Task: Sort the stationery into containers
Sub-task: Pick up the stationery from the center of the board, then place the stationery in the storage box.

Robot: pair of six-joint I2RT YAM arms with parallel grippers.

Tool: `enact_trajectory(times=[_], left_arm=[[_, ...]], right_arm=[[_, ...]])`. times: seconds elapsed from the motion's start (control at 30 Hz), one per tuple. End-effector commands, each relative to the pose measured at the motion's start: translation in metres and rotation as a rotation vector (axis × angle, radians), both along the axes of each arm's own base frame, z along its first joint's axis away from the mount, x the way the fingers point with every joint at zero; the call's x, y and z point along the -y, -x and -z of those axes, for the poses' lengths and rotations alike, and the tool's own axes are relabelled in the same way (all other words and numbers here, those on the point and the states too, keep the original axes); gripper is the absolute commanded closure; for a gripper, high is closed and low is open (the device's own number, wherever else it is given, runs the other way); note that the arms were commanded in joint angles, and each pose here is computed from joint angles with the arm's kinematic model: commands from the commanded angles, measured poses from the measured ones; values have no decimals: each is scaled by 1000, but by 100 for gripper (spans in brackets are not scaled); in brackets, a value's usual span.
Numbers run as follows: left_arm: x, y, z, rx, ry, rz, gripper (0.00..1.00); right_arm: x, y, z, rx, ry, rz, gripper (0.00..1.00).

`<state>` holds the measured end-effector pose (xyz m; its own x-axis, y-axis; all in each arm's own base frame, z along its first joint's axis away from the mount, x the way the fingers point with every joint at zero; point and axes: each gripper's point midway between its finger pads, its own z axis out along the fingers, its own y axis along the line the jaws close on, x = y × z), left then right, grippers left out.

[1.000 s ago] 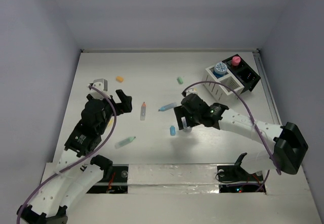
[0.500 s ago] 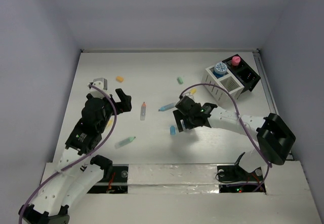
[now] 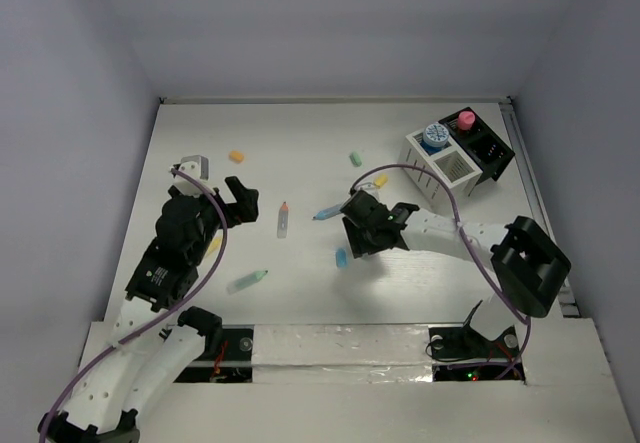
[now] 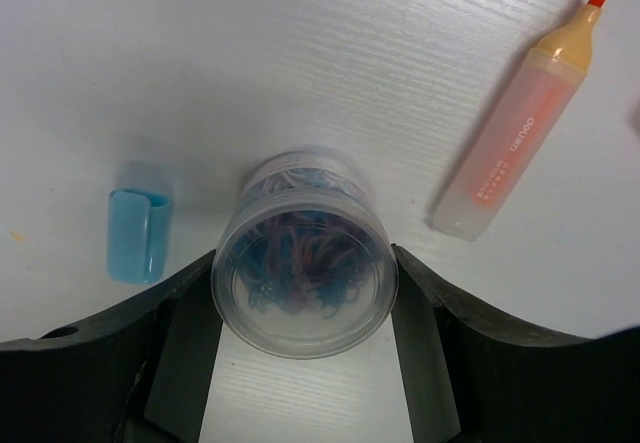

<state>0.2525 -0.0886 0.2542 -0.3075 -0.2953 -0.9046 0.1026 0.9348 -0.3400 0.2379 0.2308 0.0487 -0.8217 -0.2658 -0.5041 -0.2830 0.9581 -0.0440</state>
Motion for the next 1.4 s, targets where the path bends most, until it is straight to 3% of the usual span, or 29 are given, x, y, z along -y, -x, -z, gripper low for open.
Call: enact_trajectory(times=[0.0, 0.2, 0.4, 0.73, 0.93, 1.1, 1.37], left_arm=[[2, -2, -13, 53, 13, 19, 1], [4, -1, -15, 61, 19, 42, 1], [7, 3, -21, 87, 33, 73, 1], [16, 13, -29, 117, 43, 119, 1], [24, 18, -30, 116, 41, 152, 1], [24, 20, -33, 129, 44, 148, 1], [24, 19, -32, 125, 44, 149, 1]], right_arm=[[-11, -26, -44, 139, -59, 34, 60], [41, -79, -145, 351, -134, 157, 63], [141, -130, -210, 518, -123, 377, 64], [269, -176, -196, 454, -78, 644, 64], [279, -179, -197, 453, -83, 671, 64], [248, -170, -188, 408, -218, 575, 66], [234, -172, -175, 363, -266, 511, 65]])
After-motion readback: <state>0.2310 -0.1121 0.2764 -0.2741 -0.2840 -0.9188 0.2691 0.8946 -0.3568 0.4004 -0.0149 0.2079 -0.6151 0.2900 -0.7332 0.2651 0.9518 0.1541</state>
